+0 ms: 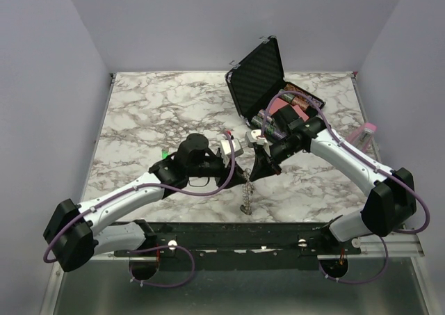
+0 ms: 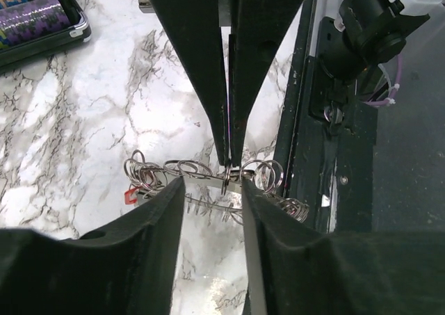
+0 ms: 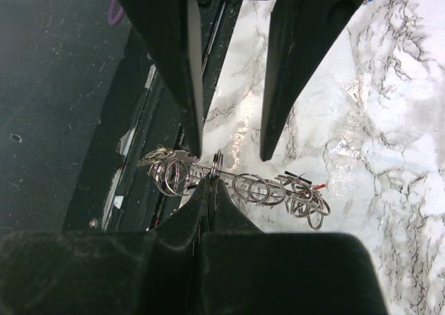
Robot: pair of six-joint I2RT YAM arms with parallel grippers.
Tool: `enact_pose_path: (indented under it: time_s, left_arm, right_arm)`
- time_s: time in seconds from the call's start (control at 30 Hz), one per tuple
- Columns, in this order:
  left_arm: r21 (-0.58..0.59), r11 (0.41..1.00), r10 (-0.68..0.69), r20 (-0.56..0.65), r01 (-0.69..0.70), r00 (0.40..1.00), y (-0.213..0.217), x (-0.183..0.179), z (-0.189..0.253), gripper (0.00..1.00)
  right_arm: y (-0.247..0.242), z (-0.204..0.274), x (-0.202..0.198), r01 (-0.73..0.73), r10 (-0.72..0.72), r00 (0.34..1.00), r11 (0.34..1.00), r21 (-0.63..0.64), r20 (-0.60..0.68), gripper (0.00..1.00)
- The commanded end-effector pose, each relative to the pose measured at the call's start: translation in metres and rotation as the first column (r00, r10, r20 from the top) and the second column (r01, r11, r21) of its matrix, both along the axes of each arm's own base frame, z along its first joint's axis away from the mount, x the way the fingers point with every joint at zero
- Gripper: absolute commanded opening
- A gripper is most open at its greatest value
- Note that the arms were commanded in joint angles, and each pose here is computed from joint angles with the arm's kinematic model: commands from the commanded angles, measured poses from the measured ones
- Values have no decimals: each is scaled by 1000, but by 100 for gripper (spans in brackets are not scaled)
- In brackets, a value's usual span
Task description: Put the keys on the keyring
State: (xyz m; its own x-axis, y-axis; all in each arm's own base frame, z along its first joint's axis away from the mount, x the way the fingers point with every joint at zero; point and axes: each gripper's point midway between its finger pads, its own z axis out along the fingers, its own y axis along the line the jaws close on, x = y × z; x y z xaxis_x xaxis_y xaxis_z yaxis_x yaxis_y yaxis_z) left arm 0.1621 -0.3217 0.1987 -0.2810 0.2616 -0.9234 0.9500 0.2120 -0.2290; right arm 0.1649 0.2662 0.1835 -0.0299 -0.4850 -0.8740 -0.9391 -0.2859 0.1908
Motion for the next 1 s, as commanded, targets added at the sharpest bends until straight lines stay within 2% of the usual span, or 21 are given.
enact_pose_path:
  time_s: [0.0, 0.1, 0.3, 0.37, 0.43, 0.5, 0.63, 0.73, 0.77, 0.97]
  left_arm:
    - [-13, 999, -51, -4, 51, 999, -7, -5, 7, 42]
    - [-25, 997, -72, -15, 71, 997, -11, -7, 7, 35]
    - [-35, 995, -90, -34, 89, 995, -14, -10, 4, 35]
    - [-40, 995, -96, -37, 95, 995, -15, -11, 3, 32]
    - [-45, 993, -108, -39, 106, 993, -16, -12, 4, 20]
    - [-47, 992, -121, -43, 119, 992, -17, -13, 5, 0]
    - [-43, 993, -116, -47, 114, 992, -16, -14, 4, 0]
    - [-63, 996, -69, -8, 68, 998, -8, -13, 5, 0]
    - [-145, 989, 20, 59, -11, 998, 5, -8, 19, 0]
    - [-357, 932, 100, 92, -61, 991, 15, -13, 42, 0]
  right_arm:
    - [2, 17, -2, -15, 14, 999, 999, 34, 41, 0]
    - [3, 18, -2, -15, 14, 999, 999, 39, 40, 0]
    - [4, 19, -2, -13, 12, 1000, 999, 46, 25, 0]
    - [4, 18, -3, -14, 13, 1000, 999, 47, 21, 0]
    - [4, 18, -3, -15, 14, 1000, 999, 47, 18, 0]
    - [4, 18, -3, -16, 15, 1000, 999, 48, 15, 0]
    - [5, 18, -4, -16, 16, 1000, 998, 54, 9, 1]
    - [6, 20, -4, -9, 9, 1000, 998, 62, -4, 11]
    - [8, 19, -6, -11, 14, 999, 997, 71, -32, 20]
    - [12, 21, -14, -30, 42, 993, 993, 114, -109, 21]
